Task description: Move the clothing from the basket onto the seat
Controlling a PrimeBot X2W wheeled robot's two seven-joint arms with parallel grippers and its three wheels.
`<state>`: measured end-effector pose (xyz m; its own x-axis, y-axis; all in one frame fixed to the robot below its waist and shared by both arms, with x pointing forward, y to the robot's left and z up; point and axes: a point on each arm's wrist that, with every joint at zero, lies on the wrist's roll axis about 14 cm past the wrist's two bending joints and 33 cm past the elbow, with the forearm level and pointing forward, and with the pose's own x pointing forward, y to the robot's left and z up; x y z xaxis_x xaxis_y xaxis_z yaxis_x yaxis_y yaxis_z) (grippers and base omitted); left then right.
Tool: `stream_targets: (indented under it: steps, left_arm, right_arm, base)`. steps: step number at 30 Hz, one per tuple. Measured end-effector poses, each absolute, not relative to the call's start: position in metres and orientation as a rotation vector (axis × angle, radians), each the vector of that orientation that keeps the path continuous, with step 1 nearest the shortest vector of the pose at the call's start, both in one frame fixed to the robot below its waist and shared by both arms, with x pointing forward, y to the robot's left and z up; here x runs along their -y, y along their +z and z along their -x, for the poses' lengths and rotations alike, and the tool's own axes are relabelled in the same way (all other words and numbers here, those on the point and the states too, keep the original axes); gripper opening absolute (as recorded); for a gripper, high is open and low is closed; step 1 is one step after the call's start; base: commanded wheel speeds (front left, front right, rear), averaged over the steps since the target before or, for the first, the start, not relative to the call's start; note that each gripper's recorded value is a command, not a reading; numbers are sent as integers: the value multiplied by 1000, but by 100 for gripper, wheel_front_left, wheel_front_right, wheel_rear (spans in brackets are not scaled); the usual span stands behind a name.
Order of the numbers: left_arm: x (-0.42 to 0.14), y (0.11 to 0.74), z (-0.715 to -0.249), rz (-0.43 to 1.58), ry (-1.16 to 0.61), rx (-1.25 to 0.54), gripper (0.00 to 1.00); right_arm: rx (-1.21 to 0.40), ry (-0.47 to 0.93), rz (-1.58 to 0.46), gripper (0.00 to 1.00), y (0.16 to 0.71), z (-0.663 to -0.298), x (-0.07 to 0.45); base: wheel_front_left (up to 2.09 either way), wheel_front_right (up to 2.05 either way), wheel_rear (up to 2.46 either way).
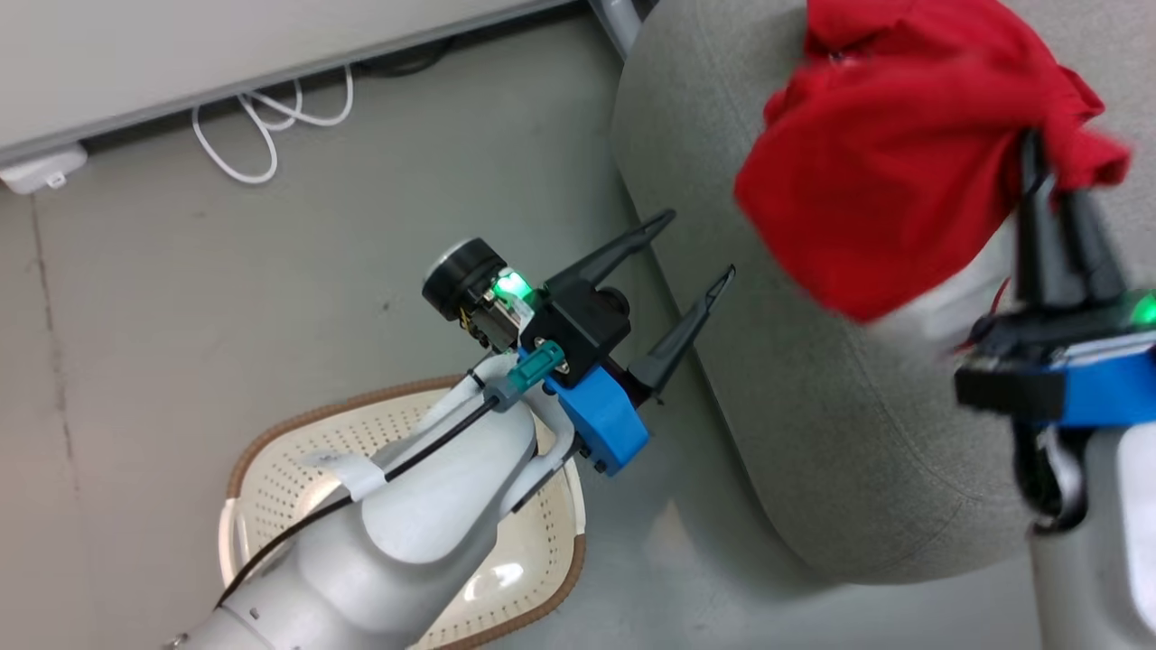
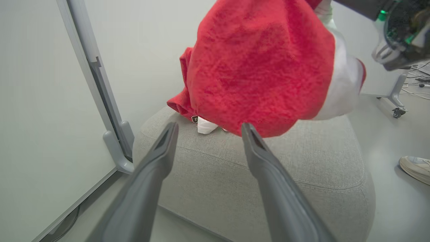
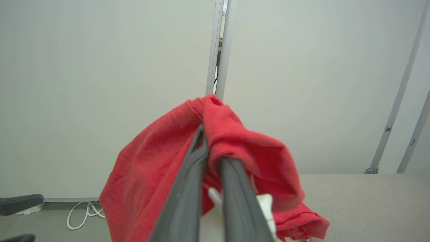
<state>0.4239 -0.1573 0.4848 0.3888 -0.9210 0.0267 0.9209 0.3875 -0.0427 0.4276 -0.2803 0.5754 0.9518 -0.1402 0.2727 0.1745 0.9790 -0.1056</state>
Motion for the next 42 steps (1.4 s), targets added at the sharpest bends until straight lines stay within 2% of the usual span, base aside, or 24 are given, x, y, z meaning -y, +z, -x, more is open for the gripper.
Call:
stream_targets:
  steps: [10,20,24,30,35,42]
  left_arm:
    - [153,442,-462,65,-1157,-44,100]
    - [150,392,-485,93,-1149,-103,100]
    - [147,371,-489,105,-1144,-133,100]
    - [144,352,-490,112,-1137,-165,100]
    - [144,350,-490,113,-1141,-165,100]
    - [142,353,-490,104,-1140,-162,100]
  right_arm:
    - [479,-231,289,0,650,-494,330]
    - [507,-359,410,0,666,-540,398]
    - [438,-405,420,0,642,-554,423]
    - [258,-459,374,0,576,-561,449]
    - [63,-489,304,0,500,-547,454]
    - [-80,-501,250,0,449,-533,453]
  base:
    - [0,0,0]
    - [0,0,0]
    - [0,0,0]
    - [0,0,0]
    - [0,0,0]
    - [0,0,0]
